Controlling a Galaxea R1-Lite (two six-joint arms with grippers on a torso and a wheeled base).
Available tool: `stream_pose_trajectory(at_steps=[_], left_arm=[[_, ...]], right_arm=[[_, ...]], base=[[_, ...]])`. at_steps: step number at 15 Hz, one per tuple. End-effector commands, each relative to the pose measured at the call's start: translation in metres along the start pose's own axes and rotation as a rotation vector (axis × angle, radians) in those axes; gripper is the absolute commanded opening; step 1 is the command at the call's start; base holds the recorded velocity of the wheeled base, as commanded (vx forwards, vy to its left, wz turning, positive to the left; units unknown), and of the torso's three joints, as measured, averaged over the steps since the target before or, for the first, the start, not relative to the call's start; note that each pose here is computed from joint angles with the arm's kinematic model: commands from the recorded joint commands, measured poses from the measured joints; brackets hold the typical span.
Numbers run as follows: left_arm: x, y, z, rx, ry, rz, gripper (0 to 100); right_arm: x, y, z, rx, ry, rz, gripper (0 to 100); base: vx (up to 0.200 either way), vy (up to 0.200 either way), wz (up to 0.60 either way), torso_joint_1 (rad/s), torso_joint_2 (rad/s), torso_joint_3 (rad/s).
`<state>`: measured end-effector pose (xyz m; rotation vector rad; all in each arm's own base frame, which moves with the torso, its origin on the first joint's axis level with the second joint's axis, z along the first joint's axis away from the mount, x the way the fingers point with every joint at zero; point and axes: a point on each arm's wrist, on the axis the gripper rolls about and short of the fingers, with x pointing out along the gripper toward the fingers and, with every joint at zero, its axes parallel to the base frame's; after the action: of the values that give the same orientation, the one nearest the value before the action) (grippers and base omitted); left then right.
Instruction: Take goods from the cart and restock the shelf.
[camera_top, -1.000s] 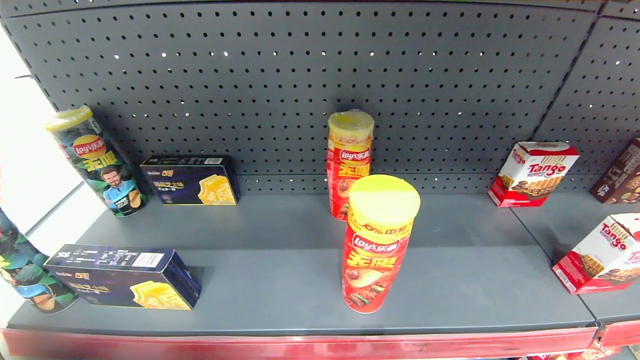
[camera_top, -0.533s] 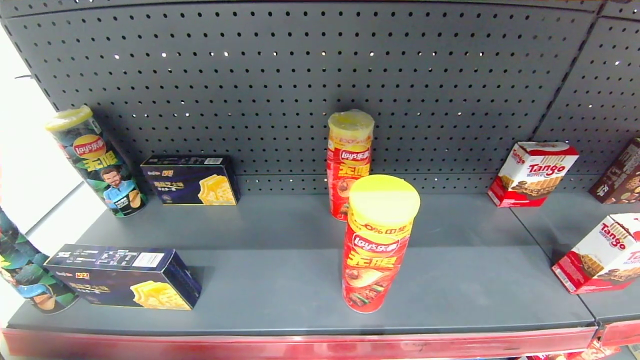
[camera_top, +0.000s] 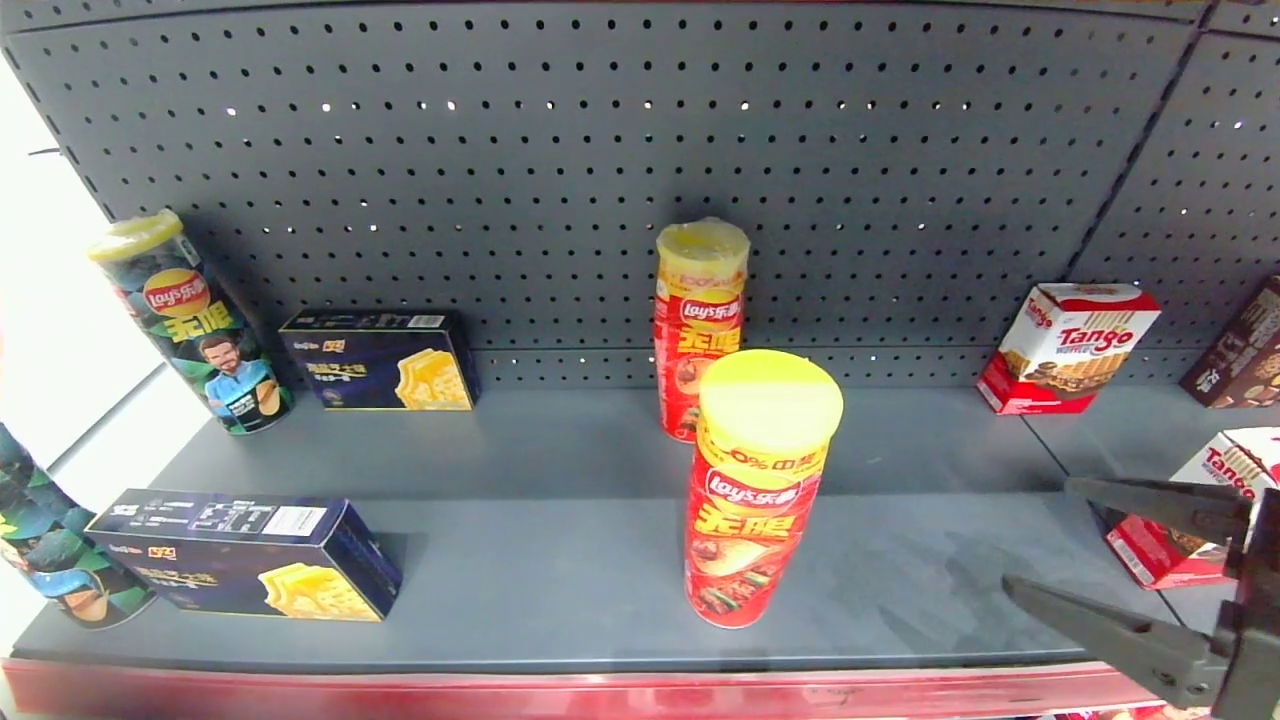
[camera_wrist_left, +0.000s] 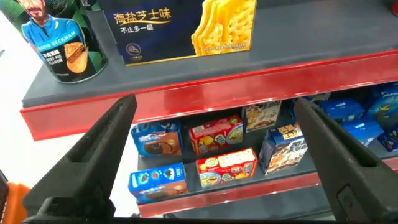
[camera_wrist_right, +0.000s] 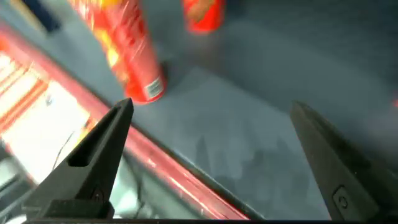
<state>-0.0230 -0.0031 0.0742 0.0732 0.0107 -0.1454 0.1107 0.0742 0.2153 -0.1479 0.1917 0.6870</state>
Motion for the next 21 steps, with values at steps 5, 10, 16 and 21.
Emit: stream_pose_trajectory(at_steps=[5,10,16,21], left_arm=[[0.000,0.000,0.000,0.000,0.004,0.000,100],[0.000,0.000,0.000,0.000,0.004,-0.001,100],[0.000,0.000,0.000,-0.002,0.005,0.000,100],[0.000,0.000,0.000,-0.003,0.004,0.000,100]], right_arm=[[0.047,0.004,-0.014,-0.029,0.169,0.061,100],[0.069,0.003,-0.008,-0.036,0.192,0.067,100],[0.096,0.006,0.001,-0.086,0.203,0.098,100],[0.115,0.005,0.004,-0.086,0.187,0.096,100]], base=[[0.000,0.000,0.00,0.000,0.00,0.000],[0.000,0.000,0.00,0.000,0.00,0.000],[0.000,0.000,0.00,0.000,0.00,0.000],[0.000,0.000,0.00,0.000,0.00,0.000]])
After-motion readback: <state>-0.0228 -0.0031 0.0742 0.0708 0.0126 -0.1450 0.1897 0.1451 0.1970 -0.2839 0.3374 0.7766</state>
